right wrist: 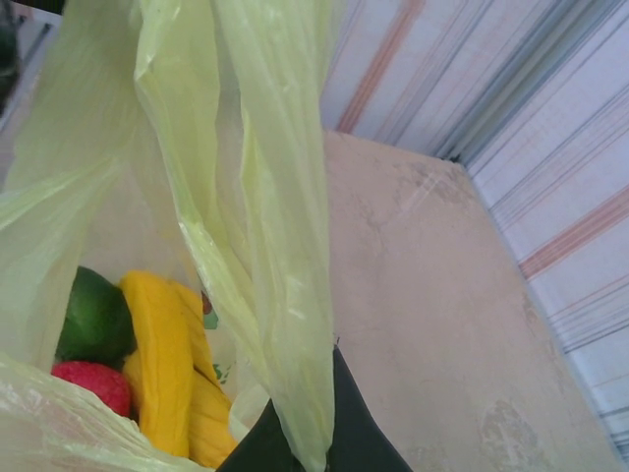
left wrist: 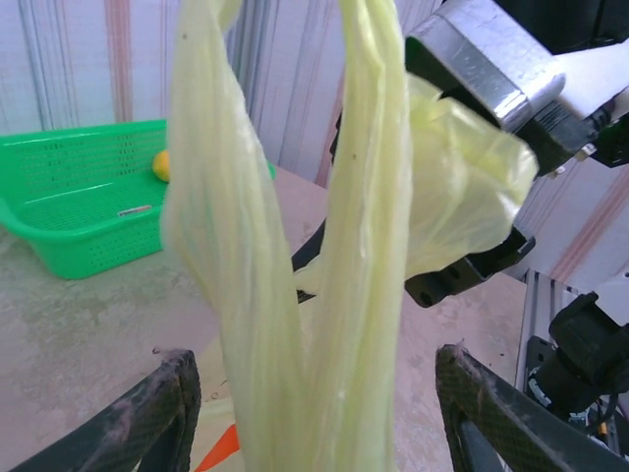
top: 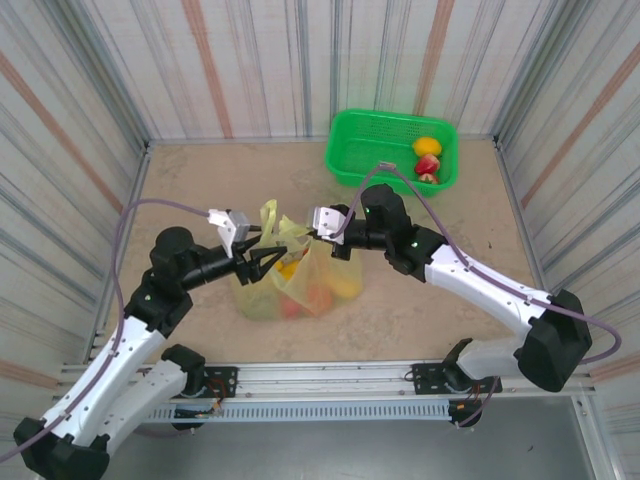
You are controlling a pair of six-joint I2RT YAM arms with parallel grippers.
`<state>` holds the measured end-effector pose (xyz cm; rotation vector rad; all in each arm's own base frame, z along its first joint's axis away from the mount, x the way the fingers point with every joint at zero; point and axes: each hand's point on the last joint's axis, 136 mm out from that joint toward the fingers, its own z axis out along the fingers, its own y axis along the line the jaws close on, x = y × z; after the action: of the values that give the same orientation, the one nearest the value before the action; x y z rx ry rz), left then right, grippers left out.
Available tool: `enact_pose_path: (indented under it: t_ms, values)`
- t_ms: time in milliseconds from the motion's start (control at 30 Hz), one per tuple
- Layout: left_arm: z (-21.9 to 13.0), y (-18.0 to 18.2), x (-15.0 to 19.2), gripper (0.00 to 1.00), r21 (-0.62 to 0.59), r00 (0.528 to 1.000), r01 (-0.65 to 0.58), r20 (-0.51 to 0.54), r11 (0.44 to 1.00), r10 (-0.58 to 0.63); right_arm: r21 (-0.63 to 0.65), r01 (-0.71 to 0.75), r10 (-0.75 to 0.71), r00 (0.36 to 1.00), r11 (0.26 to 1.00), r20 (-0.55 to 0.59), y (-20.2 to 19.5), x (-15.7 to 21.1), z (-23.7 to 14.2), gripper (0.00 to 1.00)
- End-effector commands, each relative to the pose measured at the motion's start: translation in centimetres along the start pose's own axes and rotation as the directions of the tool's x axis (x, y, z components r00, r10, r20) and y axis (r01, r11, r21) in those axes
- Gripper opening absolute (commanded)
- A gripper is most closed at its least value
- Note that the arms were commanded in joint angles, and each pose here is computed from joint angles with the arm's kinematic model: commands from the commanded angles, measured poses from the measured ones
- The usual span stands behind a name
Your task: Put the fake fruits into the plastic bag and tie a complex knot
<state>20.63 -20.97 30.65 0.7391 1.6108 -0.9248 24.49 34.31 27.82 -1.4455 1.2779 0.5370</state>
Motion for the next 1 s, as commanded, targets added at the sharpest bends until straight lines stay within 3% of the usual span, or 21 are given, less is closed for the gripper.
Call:
enact_pose_path:
  t_ms: [0,167,367,500,700,967]
  values:
    - [-0.8,0.5,0.4,0.63,-0.054,1.0,0.007,0.016,0.999,-0.006,-0.004,-0.003,0.003,0.999,1.0,0.044,0.2,-1.1,-0.7,0.0]
    - [-2.0,0.1,0.3,0.53,-0.066,0.998,0.009,0.07,0.998,-0.004,0.01,-0.012,0.012,0.999,1.0,0.039,0.0,-1.0,-0.8,0.0]
    - [-3.1,-0.1,1.1,0.59,-0.09,0.997,0.01,0.074,0.996,-0.004,-0.006,-0.018,0.019,0.998,1.0,0.067,0.2,-1.4,-1.3,0.0]
    - [-3.4,0.9,0.9,0.41,-0.155,0.996,0.009,0.086,0.988,0.004,-0.043,-0.004,0.007,0.997,0.999,0.082,1.1,-1.9,-1.2,0.0]
    - [-2.7,0.7,1.2,0.2,-0.123,0.997,0.003,0.072,0.992,0.006,-0.074,0.043,-0.038,0.997,0.996,0.063,2.4,-2.4,-0.1,0.0]
    - [-1.9,1.0,1.2,0.15,-0.11,0.999,0.005,0.044,0.994,-0.001,-0.071,0.127,-0.132,0.989,0.989,-0.073,3.5,-1.3,2.4,0.0]
